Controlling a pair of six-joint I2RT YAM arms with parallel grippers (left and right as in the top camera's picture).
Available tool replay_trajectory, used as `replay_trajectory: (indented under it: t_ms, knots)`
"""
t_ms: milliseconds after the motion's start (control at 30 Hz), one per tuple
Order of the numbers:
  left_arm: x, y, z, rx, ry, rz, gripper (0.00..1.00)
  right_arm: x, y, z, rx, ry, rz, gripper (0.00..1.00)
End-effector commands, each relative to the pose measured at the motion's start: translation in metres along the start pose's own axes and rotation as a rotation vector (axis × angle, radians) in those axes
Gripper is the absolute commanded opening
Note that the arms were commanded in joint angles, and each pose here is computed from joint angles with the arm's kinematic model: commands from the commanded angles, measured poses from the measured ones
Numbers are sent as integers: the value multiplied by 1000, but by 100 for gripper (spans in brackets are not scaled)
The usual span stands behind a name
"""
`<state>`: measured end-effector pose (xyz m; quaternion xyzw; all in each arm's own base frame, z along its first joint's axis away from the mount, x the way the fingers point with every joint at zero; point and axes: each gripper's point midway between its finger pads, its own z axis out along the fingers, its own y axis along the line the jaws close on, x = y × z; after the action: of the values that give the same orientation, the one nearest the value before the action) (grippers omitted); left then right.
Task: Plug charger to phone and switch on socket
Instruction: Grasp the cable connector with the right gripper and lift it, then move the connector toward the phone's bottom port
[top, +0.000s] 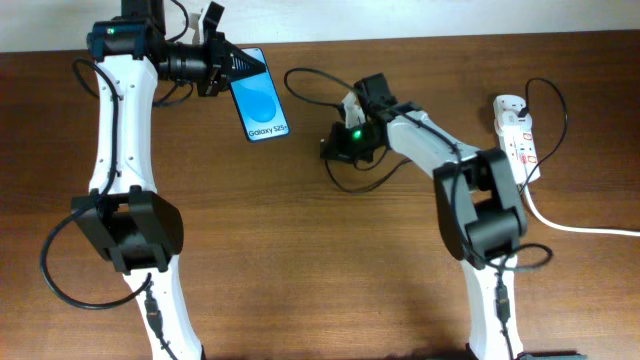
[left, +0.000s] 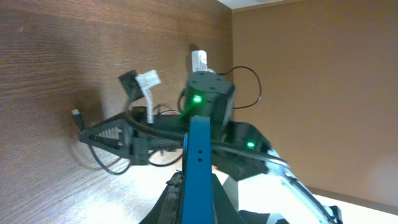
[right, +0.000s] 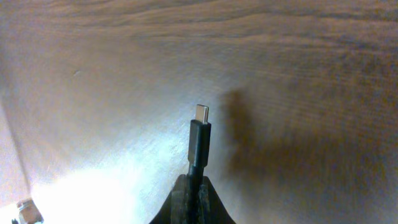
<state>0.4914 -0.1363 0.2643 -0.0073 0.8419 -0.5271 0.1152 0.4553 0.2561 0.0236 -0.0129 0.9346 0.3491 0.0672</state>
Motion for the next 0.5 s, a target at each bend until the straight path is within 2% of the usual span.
replay_trajectory:
  t_ms: [0, 167, 267, 467]
  knots:
    - [2, -15, -1, 72, 13, 27, 0, -10, 73, -80, -95, -112, -230, 4]
    - [3, -18, -1, 87, 16, 28, 0, 8, 133, -166, -126, -218, -359, 4]
    - [3, -18, -1, 88, 17, 29, 0, 21, 149, -202, -133, -257, -378, 4]
    - [5, -46, 10, 204, 41, 116, 0, 70, 171, -242, -203, -199, -394, 4]
